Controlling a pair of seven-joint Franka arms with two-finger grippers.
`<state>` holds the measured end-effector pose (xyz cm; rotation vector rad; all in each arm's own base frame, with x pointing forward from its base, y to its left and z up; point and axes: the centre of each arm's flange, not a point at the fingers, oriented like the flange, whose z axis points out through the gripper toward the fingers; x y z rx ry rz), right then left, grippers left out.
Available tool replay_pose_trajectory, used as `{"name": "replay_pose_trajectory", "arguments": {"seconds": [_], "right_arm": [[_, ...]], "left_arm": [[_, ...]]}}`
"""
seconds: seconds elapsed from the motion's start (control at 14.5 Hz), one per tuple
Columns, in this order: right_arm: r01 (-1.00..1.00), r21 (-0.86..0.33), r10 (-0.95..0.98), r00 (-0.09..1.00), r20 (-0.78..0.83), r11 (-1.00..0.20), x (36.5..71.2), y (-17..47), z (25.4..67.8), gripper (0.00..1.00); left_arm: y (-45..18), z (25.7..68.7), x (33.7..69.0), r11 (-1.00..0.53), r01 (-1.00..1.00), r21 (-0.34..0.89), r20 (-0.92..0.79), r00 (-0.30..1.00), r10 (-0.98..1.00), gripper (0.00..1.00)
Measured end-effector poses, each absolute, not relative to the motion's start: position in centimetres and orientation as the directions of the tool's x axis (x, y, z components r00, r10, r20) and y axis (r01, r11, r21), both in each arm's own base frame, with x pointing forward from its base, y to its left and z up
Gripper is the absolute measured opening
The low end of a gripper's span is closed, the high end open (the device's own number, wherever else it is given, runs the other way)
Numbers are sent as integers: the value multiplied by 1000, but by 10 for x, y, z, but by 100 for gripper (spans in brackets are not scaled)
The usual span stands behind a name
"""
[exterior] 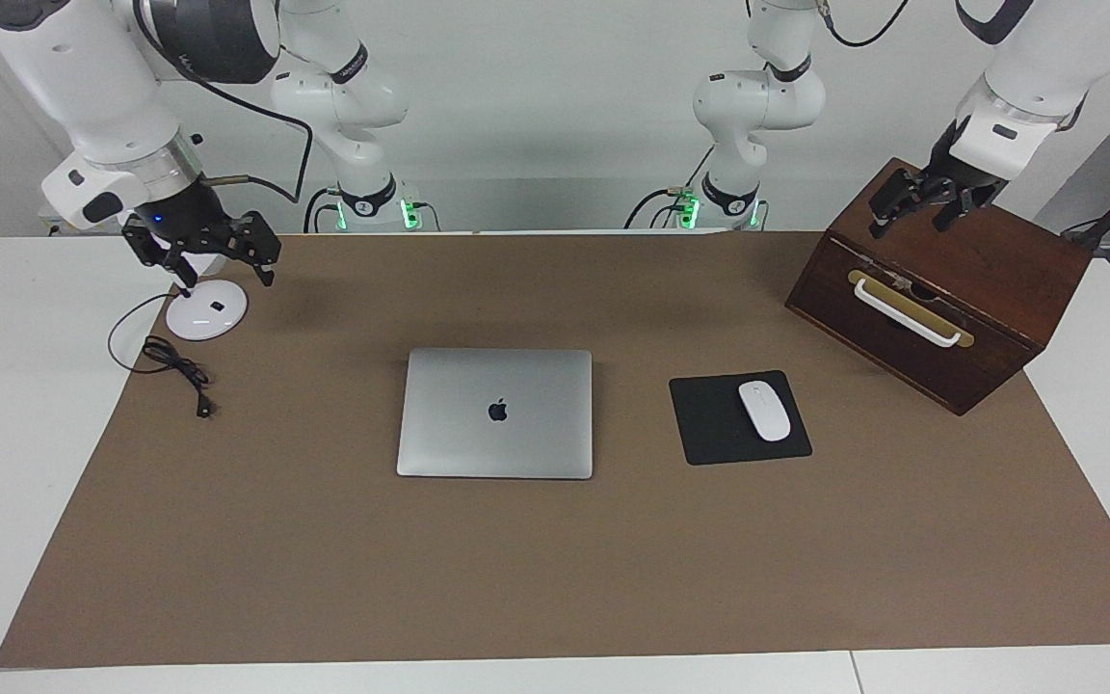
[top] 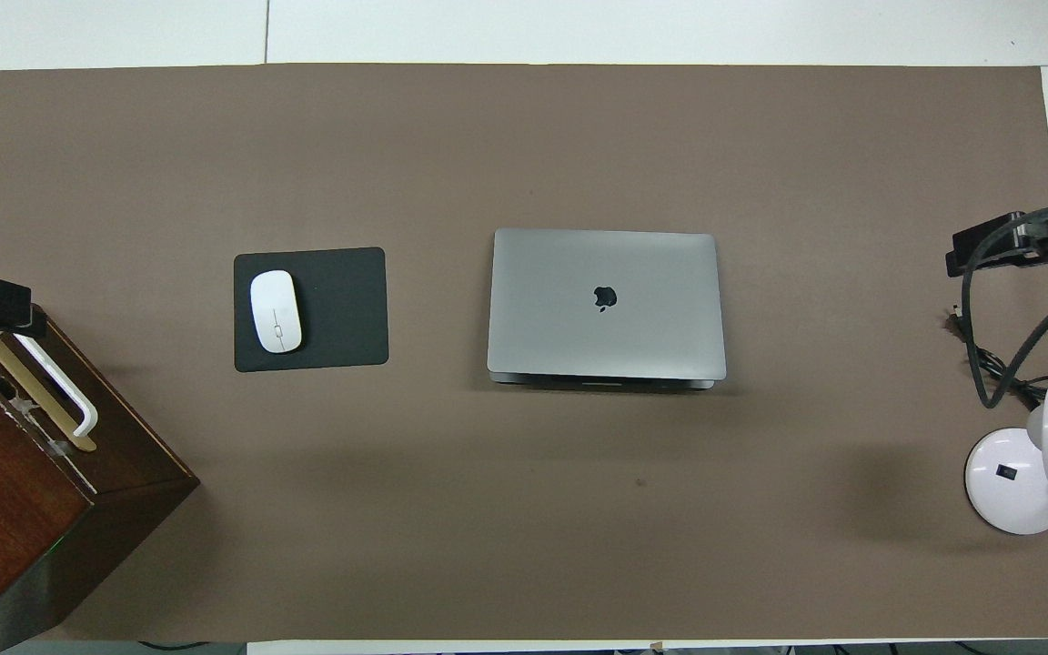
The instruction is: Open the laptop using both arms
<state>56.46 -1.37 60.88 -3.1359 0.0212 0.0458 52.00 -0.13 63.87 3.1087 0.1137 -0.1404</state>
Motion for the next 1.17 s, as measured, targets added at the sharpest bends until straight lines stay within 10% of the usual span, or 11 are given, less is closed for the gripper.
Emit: {"name": "replay_pose_trajectory", "arguments": {"seconds": [1.17], "right_arm": [[0,-5,0,999,-34,-1000,565,-6,606,100]], "left_arm": [[-1,639,520,-997,74,26,-91,993,71,100]]}}
